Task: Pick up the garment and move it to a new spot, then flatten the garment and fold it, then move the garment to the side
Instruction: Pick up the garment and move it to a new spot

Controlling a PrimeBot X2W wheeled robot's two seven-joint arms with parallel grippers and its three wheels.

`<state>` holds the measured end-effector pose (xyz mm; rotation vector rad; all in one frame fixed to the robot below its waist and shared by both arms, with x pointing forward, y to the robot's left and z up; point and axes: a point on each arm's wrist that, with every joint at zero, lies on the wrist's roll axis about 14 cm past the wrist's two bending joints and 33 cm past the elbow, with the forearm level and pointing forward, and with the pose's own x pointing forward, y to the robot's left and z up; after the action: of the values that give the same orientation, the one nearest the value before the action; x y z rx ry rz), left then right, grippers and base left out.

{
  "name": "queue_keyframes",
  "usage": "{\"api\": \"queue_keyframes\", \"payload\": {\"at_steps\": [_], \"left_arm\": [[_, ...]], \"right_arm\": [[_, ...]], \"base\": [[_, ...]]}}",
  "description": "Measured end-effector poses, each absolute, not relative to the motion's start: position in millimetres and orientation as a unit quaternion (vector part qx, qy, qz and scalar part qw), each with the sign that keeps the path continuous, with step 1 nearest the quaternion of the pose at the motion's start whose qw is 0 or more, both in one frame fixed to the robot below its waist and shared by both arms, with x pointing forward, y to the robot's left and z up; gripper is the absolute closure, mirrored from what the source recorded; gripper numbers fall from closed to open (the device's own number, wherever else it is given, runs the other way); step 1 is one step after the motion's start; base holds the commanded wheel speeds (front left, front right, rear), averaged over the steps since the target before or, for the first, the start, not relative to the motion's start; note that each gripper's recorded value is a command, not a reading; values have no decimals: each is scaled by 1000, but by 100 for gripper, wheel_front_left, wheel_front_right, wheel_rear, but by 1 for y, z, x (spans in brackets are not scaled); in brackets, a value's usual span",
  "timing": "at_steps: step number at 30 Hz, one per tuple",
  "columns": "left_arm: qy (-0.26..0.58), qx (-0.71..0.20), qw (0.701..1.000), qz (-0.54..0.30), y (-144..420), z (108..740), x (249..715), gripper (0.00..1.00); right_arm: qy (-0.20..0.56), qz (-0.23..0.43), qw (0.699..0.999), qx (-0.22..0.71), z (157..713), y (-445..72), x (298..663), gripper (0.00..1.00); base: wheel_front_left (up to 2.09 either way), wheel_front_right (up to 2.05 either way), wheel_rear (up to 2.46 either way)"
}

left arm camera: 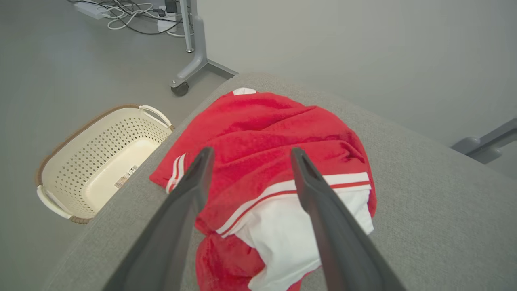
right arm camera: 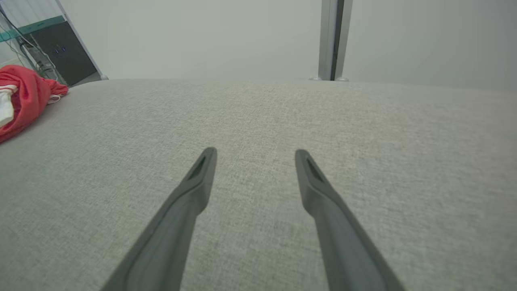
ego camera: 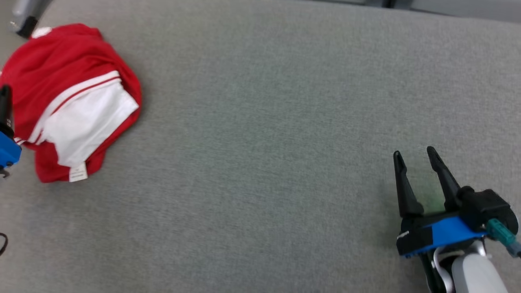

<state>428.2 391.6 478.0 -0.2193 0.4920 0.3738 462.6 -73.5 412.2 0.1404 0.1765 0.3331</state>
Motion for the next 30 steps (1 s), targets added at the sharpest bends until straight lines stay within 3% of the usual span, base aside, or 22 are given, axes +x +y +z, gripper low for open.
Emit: {"api": "queue_keyframes", "payload": {"at_steps": [9, 16, 17, 18, 19, 24, 30], "left_arm": [[323, -104, 924, 173, 382, 412, 453, 0], [384, -124, 896, 182, 384, 366, 444, 0], [391, -126, 894, 180, 382, 362, 443, 50], [393, -127, 892, 182, 382, 359, 442, 88], [394, -127, 892, 183, 382, 359, 442, 100], [362, -113, 906, 187, 388, 375, 449, 100], [250, -86, 949, 172, 400, 449, 472, 100]], "right_arm": [[90, 132, 986, 48, 410, -103, 469, 0], [96, 111, 988, 40, 412, -121, 463, 0], [97, 108, 989, 40, 412, -123, 462, 0], [97, 106, 989, 41, 414, -125, 461, 0], [96, 103, 989, 41, 415, -126, 460, 0], [86, 100, 990, 43, 426, -129, 457, 0], [58, 109, 991, 58, 448, -122, 452, 0]], "base": [[0, 0, 0], [0, 0, 0], [0, 0, 0], [0, 0, 0], [0, 0, 0], [0, 0, 0], [0, 0, 0]]}}
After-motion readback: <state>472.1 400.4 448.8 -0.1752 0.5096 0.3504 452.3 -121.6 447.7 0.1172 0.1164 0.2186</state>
